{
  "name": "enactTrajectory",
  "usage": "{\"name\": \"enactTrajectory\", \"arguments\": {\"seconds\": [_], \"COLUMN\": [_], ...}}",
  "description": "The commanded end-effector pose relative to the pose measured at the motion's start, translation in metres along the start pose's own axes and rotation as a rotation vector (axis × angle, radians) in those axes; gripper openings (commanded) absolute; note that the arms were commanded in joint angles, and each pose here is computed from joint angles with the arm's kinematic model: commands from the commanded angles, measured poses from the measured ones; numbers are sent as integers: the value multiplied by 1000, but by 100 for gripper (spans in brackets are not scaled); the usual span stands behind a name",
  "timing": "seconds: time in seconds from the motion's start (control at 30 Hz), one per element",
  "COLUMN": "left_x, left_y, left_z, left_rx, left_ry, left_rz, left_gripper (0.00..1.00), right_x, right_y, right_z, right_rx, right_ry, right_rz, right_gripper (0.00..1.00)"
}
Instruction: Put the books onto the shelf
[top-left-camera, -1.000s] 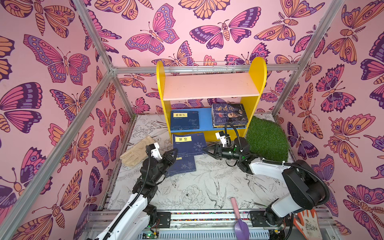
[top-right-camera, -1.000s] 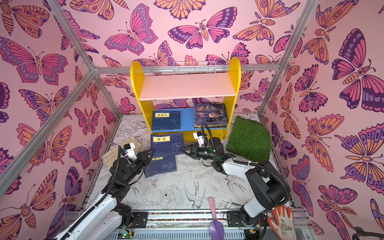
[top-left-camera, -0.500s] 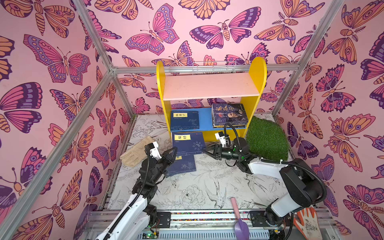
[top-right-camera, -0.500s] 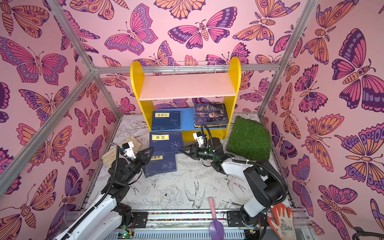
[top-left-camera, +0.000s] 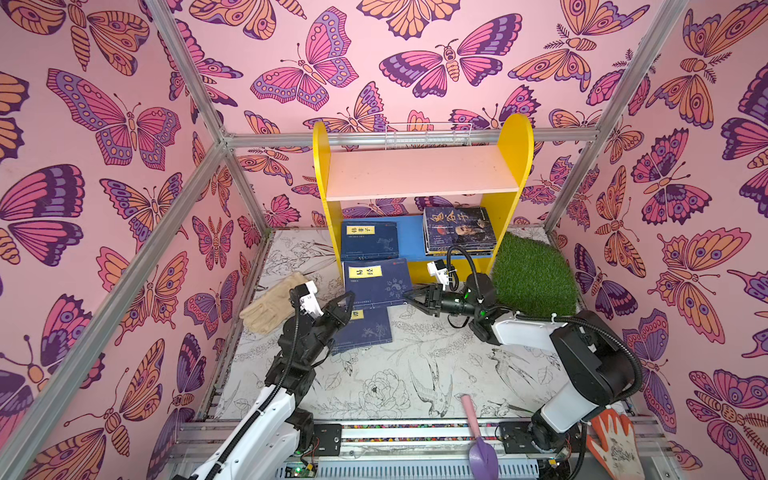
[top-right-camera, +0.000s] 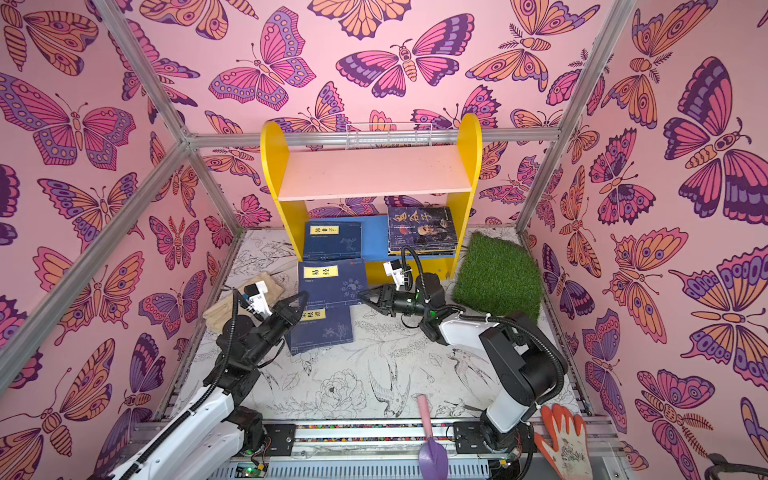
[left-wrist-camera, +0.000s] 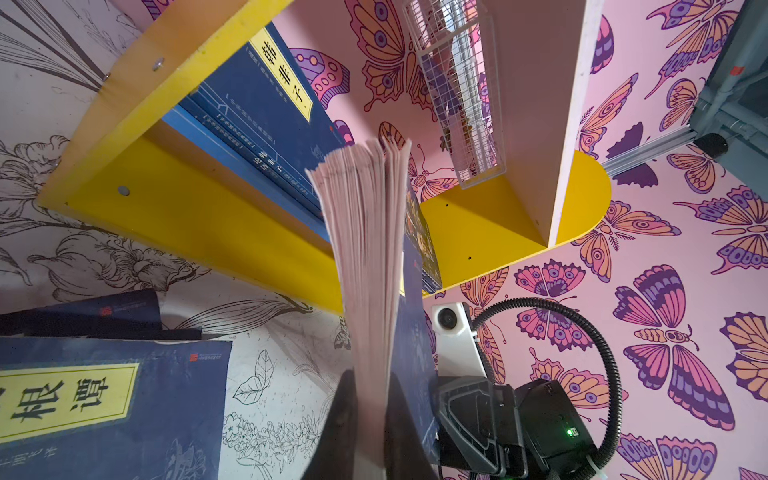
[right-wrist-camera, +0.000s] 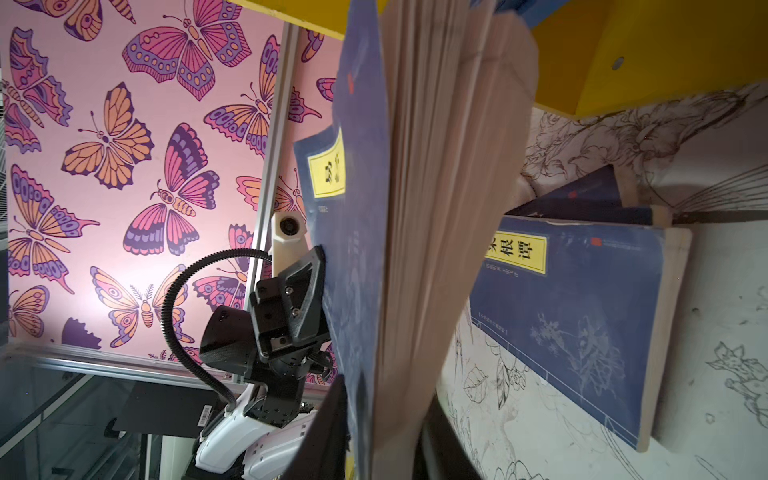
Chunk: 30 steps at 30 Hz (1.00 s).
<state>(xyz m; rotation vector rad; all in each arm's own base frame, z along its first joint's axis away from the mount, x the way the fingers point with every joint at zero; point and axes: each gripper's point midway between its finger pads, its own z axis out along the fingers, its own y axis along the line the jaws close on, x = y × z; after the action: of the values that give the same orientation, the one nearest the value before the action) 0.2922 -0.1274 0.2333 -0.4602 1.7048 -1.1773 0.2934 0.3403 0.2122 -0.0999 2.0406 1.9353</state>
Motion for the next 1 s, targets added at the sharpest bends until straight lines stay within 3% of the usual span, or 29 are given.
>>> {"name": "enactTrajectory", "arguments": {"seconds": [0.0,0.1,0.2,0.23,0.27,0.33,0.43,0.57,0.8,0.97], "left_x": [-6,-6,-4,-3,-1,2,8,20,37,33], "left_y": [-10,1,27,38,52,86,117,136,155,148], "left_z": [4,6,2,-2,-8,-29,-59,-84,-96,-94], "left_rx": [32,-14,-137,-191,-261,-451,-622,-730,-774,-763], "left_ry": [-17,-17,-29,-34,-40,-58,-79,-67,-37,-27], "left_rz": [41,28,-9,-11,-23,-59,-85,-106,-148,-119], "left_gripper": [0,2,36,53,63,70,72,72,72,72], "right_x": [-10,-12,-17,-21,-25,-35,-52,-76,-131,-160], "right_y": [33,30,26,25,25,27,31,33,14,2], "right_z": [2,1,0,-1,-1,-2,0,10,27,47], "right_rx": [-97,-70,-39,-30,-23,-21,-14,54,250,279], "right_ry": [-9,-19,-44,-56,-65,-94,-128,-152,-259,-283], "right_rz": [-60,-62,-78,-81,-83,-94,-114,-178,-253,-262], "right_gripper": [17,9,5,4,4,3,2,3,3,4]}}
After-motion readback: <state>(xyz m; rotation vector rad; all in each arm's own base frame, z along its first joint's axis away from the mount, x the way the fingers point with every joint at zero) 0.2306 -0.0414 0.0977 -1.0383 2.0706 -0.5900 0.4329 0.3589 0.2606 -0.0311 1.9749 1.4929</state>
